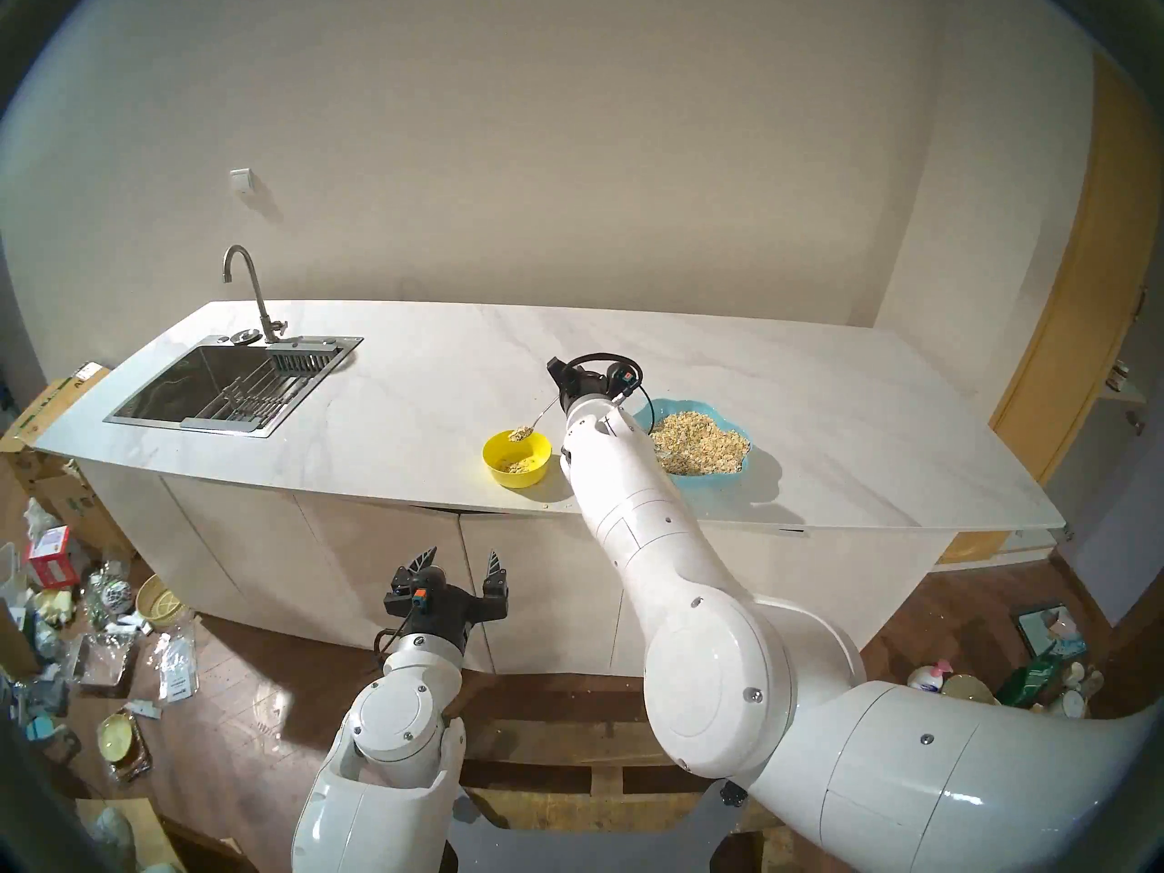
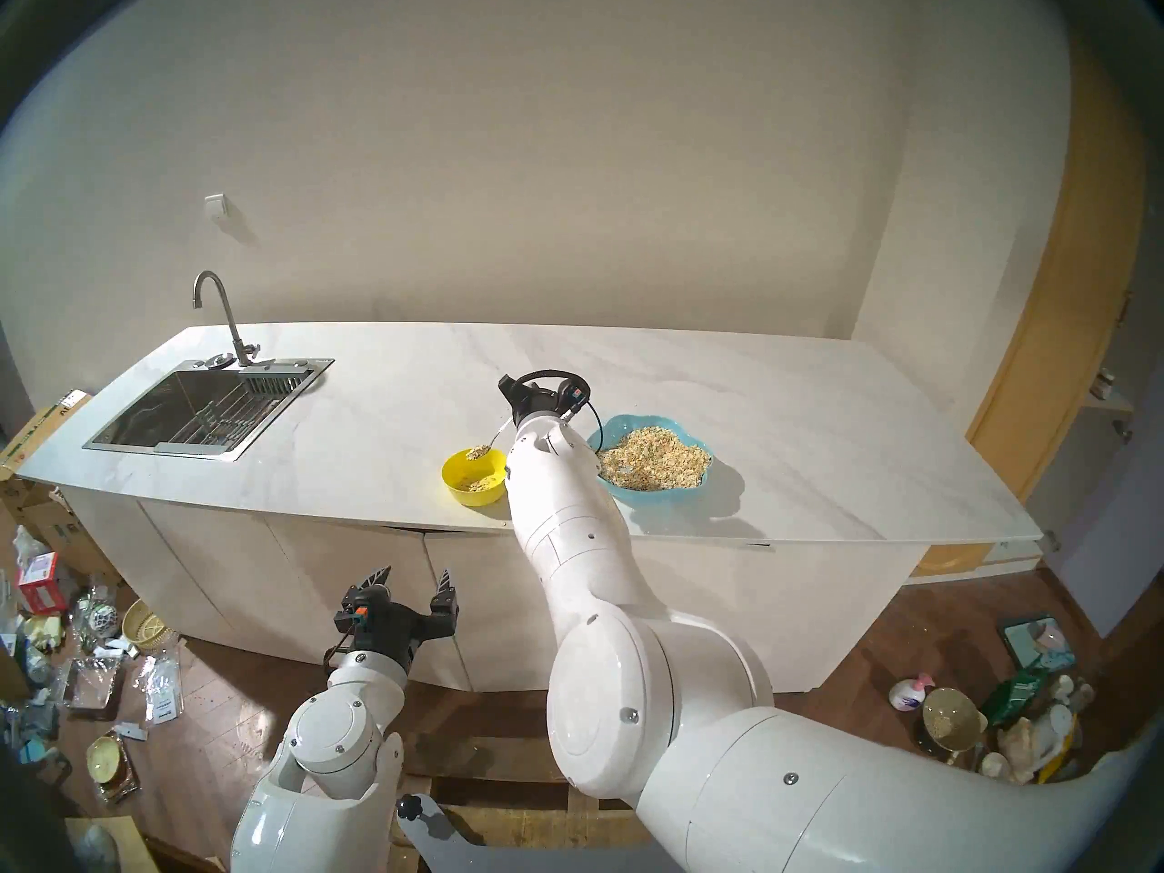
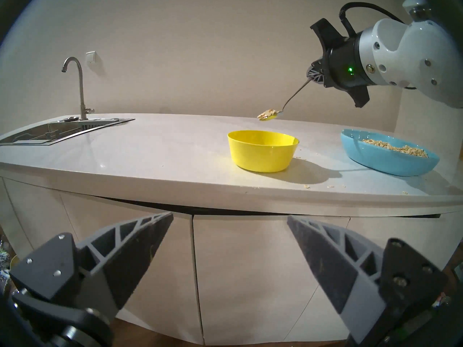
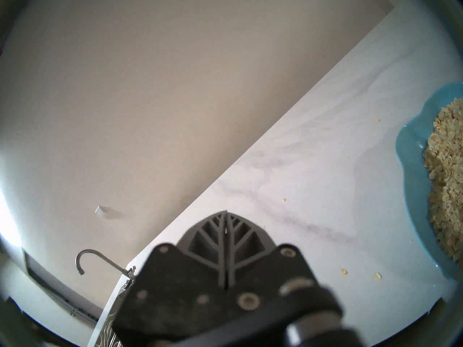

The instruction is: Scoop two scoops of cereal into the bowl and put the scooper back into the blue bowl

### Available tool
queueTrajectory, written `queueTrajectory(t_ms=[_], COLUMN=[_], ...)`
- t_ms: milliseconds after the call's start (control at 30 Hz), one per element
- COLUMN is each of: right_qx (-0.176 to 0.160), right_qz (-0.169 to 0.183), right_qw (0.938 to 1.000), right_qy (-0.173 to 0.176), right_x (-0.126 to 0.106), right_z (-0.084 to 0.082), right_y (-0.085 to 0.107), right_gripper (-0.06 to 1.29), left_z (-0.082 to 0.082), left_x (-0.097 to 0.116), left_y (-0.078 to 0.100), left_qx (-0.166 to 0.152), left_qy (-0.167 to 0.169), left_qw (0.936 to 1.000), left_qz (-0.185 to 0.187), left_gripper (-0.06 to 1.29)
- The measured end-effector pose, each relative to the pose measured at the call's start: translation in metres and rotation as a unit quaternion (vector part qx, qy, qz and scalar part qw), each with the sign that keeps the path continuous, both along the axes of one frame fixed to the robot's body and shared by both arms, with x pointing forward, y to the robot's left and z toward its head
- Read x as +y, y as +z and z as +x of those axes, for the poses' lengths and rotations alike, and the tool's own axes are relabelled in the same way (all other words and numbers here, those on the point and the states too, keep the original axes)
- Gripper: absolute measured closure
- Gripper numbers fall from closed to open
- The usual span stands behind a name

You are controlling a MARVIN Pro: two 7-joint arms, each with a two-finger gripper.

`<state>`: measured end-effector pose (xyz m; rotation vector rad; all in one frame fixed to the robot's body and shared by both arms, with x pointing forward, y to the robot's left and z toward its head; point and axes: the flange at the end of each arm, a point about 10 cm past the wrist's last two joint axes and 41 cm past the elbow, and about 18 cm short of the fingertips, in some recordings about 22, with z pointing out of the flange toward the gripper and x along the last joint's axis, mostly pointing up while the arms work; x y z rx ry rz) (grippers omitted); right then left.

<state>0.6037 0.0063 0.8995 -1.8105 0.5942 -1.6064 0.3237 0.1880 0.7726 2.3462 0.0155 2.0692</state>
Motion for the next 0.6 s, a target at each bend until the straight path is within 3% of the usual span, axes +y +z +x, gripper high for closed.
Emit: queueTrajectory(t_ms=[167, 600], right_qx=[0.006, -0.026], right_qz=[-0.035, -0.107], right_qw=[0.9993, 0.9936], right_qy=[0.014, 0.026], right_x=[0.009, 0.009], right_z=[0.000, 0.005], right_y=[-0.012, -0.013], right_gripper=[1.25, 1.25], left_z=[0.000, 0.000], left_x=[0.000, 0.000], left_y=[0.000, 0.000], left_qx=[0.000, 0.000], left_qy=[0.000, 0.000], left_qw=[1.0000, 1.0000], left_qz=[0.000, 0.000], left_gripper=[-0.01, -0.01])
